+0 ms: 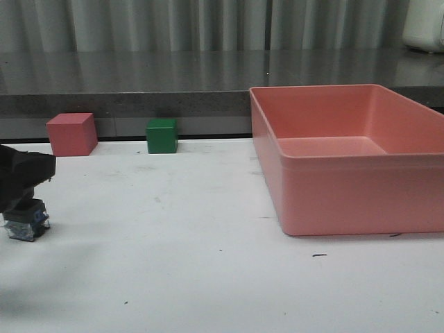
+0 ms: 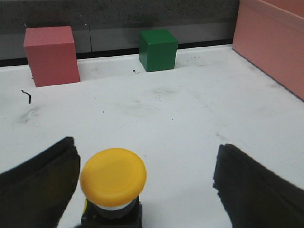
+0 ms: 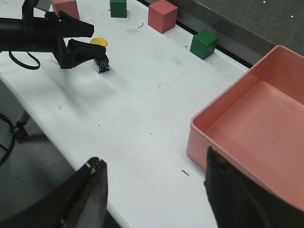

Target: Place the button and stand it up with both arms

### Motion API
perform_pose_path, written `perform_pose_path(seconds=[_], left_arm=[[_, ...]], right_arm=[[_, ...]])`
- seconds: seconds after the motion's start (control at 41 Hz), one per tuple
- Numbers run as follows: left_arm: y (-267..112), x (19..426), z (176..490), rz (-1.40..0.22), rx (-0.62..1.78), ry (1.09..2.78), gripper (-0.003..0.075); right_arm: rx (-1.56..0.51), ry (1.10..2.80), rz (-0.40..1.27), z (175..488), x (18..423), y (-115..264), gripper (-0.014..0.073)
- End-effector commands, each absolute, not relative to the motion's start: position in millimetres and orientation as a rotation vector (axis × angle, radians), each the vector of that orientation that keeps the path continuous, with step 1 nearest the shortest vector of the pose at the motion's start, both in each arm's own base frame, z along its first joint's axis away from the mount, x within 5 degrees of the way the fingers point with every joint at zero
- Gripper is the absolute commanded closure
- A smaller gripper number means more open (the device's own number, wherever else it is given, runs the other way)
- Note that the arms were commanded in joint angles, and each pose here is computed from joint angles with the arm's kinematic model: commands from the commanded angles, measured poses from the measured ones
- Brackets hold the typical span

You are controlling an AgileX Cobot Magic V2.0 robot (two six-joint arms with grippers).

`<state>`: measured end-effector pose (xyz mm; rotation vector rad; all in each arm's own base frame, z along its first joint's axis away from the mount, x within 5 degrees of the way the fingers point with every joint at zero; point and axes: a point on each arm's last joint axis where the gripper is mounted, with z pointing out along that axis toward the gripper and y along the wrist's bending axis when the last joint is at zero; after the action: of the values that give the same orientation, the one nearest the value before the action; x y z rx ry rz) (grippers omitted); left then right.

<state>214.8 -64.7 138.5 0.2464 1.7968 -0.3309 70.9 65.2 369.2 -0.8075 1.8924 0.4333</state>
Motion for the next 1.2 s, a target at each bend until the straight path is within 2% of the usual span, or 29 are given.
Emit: perform_pose_path(seconds=[0.0,0.195,0.391,0.586,0.83,1.001,1.172], left_arm=[[-63.1,216.6,158.9,-0.362,0.187,1.666,0.0152],[-61.6,213.2,173.8,-0.359,0.177,1.688,0.0152],[-61.8,221.3,207.1,-0.304,0.2,1.823,0.0152],[-71.6,222.2,283.5,-0.25,0.247,1.927,0.0152],[-71.5,199.0,367.0,-0.155,0.294,2.196,0.0153],[-71.3,169.5,388.3,-0.225,0.473,2.221,0.0153],[-64.2,137.2,394.9,-0.306,0.482,2.215,0.0153]], right_arm=[[-0.773,1.808,0.453,382.7,71.8,65.8,0.0128],[-0.773,1.808,0.453,382.7,71.8,65.8,0.0128],[-0.773,1.808,0.453,382.7,71.8,65.8,0.0128],[-0.773,1.808,0.453,382.7,71.8,65.8,0.0128],[-0.773,1.808,0.453,382.7,71.8,65.8,0.0128],[-0.773,1.808,0.453,382.7,71.8,65.8,0.0128],[-0.773,1.808,0.453,382.7,71.8,65.8,0.0128]])
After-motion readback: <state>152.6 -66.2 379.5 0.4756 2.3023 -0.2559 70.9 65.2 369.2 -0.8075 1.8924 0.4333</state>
